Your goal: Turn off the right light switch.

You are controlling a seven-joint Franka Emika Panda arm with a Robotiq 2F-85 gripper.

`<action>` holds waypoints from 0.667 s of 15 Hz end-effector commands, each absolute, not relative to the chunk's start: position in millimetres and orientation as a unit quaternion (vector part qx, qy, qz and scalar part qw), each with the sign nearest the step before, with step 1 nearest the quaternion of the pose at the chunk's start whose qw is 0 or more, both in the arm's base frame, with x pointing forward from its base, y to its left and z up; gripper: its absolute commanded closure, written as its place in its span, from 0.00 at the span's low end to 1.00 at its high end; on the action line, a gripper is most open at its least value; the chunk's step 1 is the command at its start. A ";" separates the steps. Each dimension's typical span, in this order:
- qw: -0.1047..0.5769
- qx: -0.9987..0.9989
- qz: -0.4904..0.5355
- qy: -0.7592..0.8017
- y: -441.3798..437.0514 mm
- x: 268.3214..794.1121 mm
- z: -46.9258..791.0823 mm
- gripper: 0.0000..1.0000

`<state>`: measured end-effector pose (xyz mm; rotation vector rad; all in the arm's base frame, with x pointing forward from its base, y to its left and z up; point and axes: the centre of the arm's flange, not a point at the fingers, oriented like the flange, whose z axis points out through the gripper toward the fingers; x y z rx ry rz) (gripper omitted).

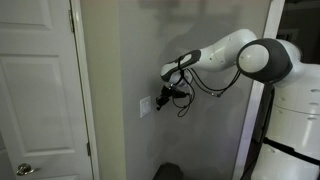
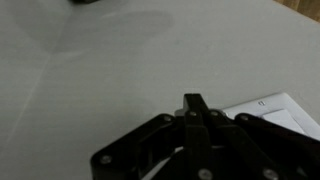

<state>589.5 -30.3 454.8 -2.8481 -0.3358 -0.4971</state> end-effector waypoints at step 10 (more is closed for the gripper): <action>0.133 -0.977 -0.119 -0.120 -32.6 576.1 454.4 0.98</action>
